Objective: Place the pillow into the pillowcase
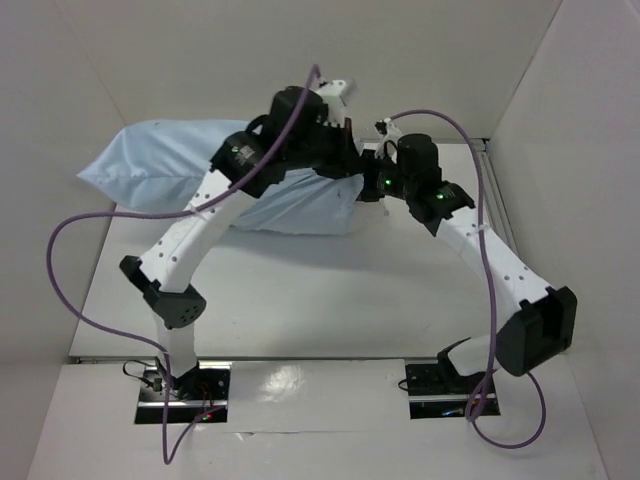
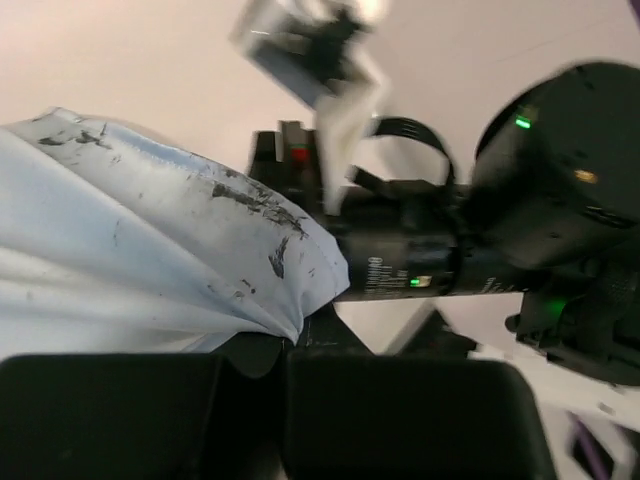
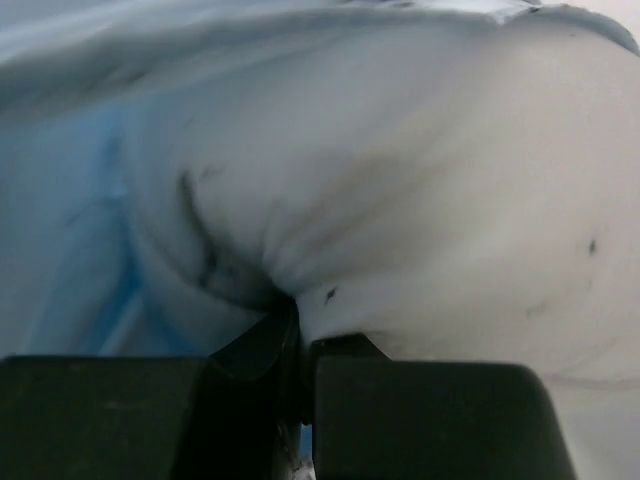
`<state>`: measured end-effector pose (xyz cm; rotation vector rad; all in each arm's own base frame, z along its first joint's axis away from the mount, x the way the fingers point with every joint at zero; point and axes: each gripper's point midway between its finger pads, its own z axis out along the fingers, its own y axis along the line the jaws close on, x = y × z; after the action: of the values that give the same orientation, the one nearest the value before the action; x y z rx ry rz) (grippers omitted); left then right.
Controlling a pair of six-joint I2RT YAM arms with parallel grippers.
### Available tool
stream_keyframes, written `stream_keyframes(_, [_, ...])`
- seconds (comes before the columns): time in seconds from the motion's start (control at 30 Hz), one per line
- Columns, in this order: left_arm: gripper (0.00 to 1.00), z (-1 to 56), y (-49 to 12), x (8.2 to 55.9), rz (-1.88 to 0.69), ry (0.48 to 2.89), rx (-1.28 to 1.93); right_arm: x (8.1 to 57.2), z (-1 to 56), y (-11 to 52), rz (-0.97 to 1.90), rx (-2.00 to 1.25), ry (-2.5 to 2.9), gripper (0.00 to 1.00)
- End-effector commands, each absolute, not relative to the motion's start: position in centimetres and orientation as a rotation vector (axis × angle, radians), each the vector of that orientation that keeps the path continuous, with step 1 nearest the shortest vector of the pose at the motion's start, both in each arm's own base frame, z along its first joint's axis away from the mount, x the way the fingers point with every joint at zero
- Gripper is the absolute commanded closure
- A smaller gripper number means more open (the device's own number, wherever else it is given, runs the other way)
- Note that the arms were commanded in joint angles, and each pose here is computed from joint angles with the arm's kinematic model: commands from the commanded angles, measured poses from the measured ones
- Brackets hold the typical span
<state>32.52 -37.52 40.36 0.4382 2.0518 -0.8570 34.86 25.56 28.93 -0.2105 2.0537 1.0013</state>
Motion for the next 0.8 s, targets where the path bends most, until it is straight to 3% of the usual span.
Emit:
stream_keyframes(0.0, [1.0, 55.2, -37.1, 24.8, -1.427, 1.568, 0.623, 30.8, 34.7, 27.1, 1.094, -0.31, 1.938, 1.0])
stream_keyframes(0.13, [1.0, 55.9, -35.1, 25.9, -1.423, 1.559, 0.591, 27.3, 36.6, 25.5, 1.119, -0.253, 1.903, 1.0])
stream_keyframes(0.23, [1.0, 53.4, -34.8, 29.1, -1.433, 1.641, 0.541, 25.3, 35.6, 24.3, 1.14, -0.183, 1.943, 1.0])
stream_keyframes(0.4, [1.0, 42.5, -39.1, 37.8, -1.52, 1.889, 0.495, 25.5, 30.2, 23.0, 1.073, 0.002, 2.083, 1.0])
stream_keyframes(0.47, [1.0, 39.3, -40.4, 39.2, -1.554, 1.957, 0.494, 26.6, 28.8, 22.1, 1.013, 0.099, 2.113, 1.0])
stream_keyframes(0.5, [0.89, 38.0, -40.8, 39.6, -1.57, 1.982, 0.503, 27.8, 28.1, 21.2, 0.958, 0.167, 2.108, 1.0])
stream_keyframes(0.53, [0.71, 37.0, -41.2, 39.4, -1.604, 2.003, 0.529, 29.3, 27.5, 20.4, 0.918, 0.228, 2.104, 1.0])
stream_keyframes(0.57, [0.39, 36.9, -41.2, 39.4, -1.594, 1.993, 0.544, 30.3, 27.2, 20.1, 0.909, 0.247, 2.091, 1.0])
stream_keyframes(0.6, [0.29, 35.8, -41.1, 39.3, -1.585, 2.025, 0.545, 31.5, 26.9, 19.6, 0.895, 0.272, 2.082, 1.0])
stream_keyframes(0.67, [0.16, 37.2, -40.2, 38.4, -1.499, 1.99, 0.567, 35.3, 24.5, 17.5, 0.862, 0.381, 2.101, 1.0])
stream_keyframes(0.77, [0.1, 39.3, -37.7, 37.6, -1.355, 1.952, 0.57, 40.2, 21.5, 15.2, 0.827, 0.474, 2.13, 0.99])
